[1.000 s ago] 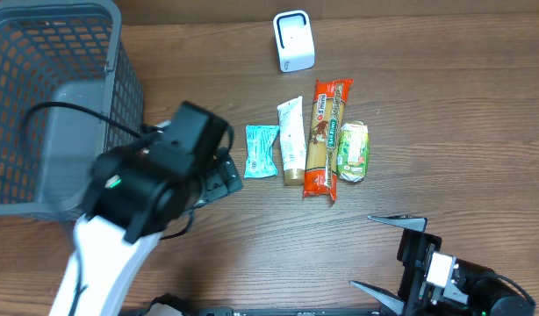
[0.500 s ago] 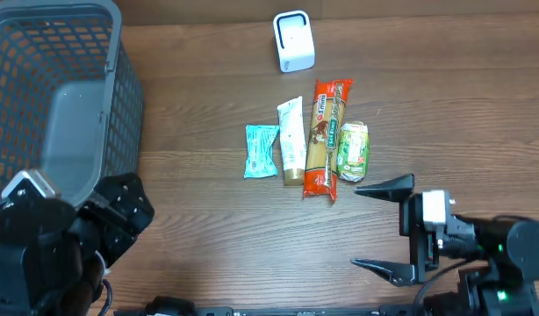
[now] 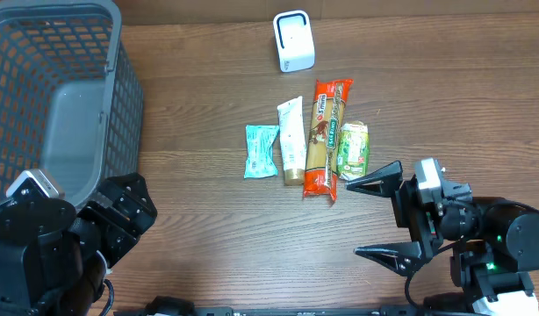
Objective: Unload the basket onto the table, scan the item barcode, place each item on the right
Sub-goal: 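Move the right gripper over the spaghetti pack and grasp it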
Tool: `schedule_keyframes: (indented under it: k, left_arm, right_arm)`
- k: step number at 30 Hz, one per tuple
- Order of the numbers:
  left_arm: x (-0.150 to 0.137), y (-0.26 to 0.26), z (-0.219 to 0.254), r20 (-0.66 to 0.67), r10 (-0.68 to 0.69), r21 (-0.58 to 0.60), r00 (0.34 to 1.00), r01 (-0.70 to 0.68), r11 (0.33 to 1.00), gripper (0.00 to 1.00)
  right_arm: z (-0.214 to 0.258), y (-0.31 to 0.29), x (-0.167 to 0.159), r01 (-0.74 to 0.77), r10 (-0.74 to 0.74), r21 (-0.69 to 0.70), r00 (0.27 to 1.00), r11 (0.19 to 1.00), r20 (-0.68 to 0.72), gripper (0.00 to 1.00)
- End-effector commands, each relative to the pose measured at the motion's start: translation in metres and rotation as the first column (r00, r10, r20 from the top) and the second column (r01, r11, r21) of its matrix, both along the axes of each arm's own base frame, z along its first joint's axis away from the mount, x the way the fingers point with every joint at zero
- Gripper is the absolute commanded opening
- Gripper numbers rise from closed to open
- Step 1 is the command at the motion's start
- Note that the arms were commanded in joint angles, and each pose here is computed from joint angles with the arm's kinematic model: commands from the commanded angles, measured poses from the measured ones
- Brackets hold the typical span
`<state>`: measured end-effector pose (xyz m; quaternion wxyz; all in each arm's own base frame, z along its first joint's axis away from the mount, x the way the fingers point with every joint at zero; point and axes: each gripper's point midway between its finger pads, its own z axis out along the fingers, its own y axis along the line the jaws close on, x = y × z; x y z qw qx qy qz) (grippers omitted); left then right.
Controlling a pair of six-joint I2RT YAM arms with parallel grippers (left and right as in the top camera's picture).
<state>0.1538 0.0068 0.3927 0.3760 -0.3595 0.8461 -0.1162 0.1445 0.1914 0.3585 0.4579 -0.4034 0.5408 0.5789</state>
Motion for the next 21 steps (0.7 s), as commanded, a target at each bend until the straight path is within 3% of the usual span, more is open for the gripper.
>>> schedule_keyframes:
  k: [1, 10, 12, 14, 15, 17, 21]
  left_arm:
    - [0.0, 0.001, 0.001, 0.003, -0.005, 0.008, 1.0, 0.005, 1.0, 0.99]
    - [0.0, 0.001, 0.001, 0.003, -0.005, 0.008, 1.0, 0.005, 1.0, 1.0]
    - [0.0, 0.001, 0.001, 0.003, -0.005, 0.008, 1.0, 0.005, 1.0, 1.0]
    - [0.0, 0.001, 0.001, 0.003, -0.005, 0.008, 1.0, 0.005, 1.0, 1.0]
    - [0.0, 0.001, 0.001, 0.003, -0.005, 0.008, 1.0, 0.005, 1.0, 1.0]
    - [0.0, 0.001, 0.001, 0.003, -0.005, 0.008, 1.0, 0.005, 1.0, 1.0]
    - [0.0, 0.001, 0.001, 0.003, -0.005, 0.008, 1.0, 0.005, 1.0, 0.99]
  right_arm:
    - [0.012, -0.003, 0.018, 0.073, -0.069, 0.038, 0.992, 0.997, -0.101, 1.0]
    - [0.006, -0.02, 0.104, 0.37, -0.349, 0.001, 0.879, 0.929, -0.326, 1.0]
    - [-0.018, -0.037, 0.145, 0.548, -0.554, -0.132, 0.745, 0.826, -0.372, 1.0]
    - [-0.036, -0.051, 0.163, 0.63, -0.677, -0.257, 0.637, 0.733, -0.368, 1.0]
    - [-0.051, -0.065, 0.176, 0.674, -0.782, -0.397, 0.524, 0.623, -0.338, 1.0]
    - [-0.059, -0.072, 0.179, 0.654, -0.83, -0.511, 0.459, 0.557, -0.317, 1.0]
    - [-0.065, -0.068, 0.18, 0.522, -0.834, -0.655, 0.412, 0.546, -0.368, 1.0]
